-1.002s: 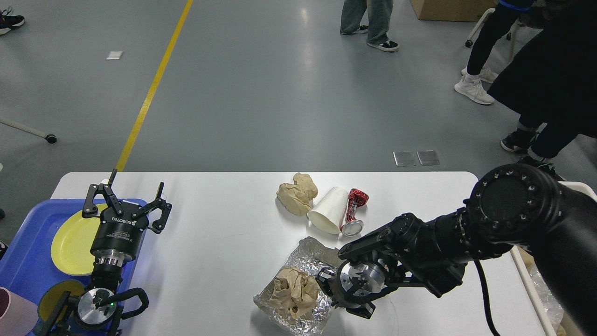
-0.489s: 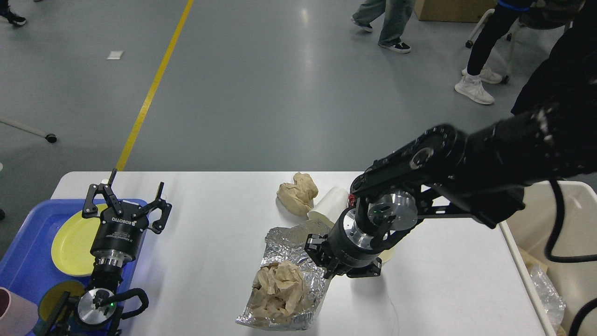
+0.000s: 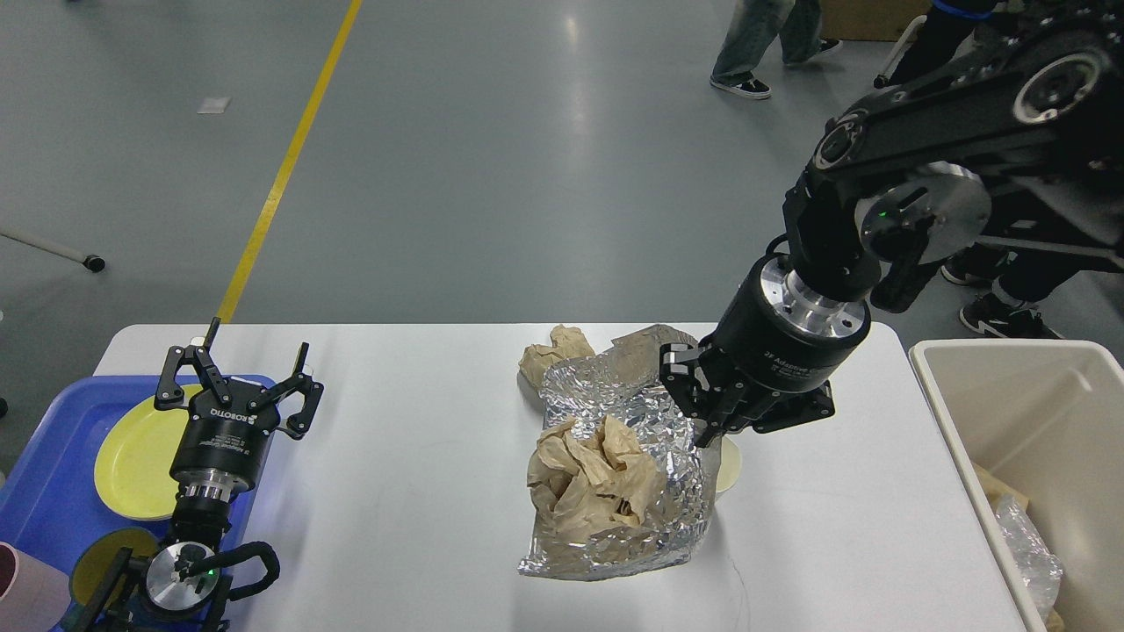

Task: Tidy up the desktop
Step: 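Lift the foil tray and carry it toward the bin, then release the foil tray into the bin with the right gripper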

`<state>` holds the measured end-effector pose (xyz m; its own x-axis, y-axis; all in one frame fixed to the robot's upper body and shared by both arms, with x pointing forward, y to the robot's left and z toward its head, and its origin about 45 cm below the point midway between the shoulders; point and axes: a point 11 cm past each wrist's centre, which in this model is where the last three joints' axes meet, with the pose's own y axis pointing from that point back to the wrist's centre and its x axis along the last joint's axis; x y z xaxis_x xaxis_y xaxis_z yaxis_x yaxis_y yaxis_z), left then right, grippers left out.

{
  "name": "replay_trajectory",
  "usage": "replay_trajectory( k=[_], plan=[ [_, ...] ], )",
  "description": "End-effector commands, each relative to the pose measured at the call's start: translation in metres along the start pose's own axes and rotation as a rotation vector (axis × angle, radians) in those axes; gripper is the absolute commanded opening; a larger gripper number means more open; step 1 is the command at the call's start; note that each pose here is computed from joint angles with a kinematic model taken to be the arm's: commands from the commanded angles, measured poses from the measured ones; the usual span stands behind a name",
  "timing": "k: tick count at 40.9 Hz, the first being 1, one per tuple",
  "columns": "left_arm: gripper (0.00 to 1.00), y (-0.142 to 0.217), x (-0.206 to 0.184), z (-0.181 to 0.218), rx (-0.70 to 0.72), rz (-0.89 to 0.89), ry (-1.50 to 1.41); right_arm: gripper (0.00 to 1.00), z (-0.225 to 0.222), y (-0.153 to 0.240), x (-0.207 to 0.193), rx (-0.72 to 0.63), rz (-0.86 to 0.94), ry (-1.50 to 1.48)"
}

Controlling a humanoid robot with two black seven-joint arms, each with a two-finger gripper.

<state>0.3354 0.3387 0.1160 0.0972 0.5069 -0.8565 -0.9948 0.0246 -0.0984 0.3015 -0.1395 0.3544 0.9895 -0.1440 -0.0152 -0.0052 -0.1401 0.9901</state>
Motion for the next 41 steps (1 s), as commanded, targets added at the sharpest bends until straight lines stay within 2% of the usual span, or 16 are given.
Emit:
replay_trajectory(
  k=[1,9,19,20,29,33,39,41],
  plan=[
    [0.96,0.000,0.000,0.000,0.000,0.000,0.000,0.00,0.008,-0.009,0.004,0.002,0.000,-0.042],
    [0.96,0.000,0.000,0.000,0.000,0.001,0.000,0.00,0.070,-0.007,0.033,0.093,0.015,-0.275],
    [0.96,0.000,0.000,0.000,0.000,0.000,0.000,0.00,0.207,-0.006,0.070,0.043,0.138,-0.616],
    [0.96,0.000,0.000,0.000,0.000,0.001,0.000,0.00,0.232,-0.006,0.075,0.021,0.170,-0.658],
    [0.96,0.000,0.000,0.000,0.000,0.000,0.000,0.00,0.370,-0.012,0.090,-0.153,0.341,-0.832],
    [0.96,0.000,0.000,0.000,0.000,0.000,0.000,0.00,0.416,-0.023,0.090,-0.239,0.401,-0.890],
    [0.96,0.000,0.000,0.000,-0.001,0.001,0.000,0.00,0.461,-0.059,0.077,-0.344,0.490,-0.970],
    [0.96,0.000,0.000,0.000,-0.002,0.000,0.000,0.00,0.480,-0.081,0.064,-0.407,0.539,-1.011]
  ],
)
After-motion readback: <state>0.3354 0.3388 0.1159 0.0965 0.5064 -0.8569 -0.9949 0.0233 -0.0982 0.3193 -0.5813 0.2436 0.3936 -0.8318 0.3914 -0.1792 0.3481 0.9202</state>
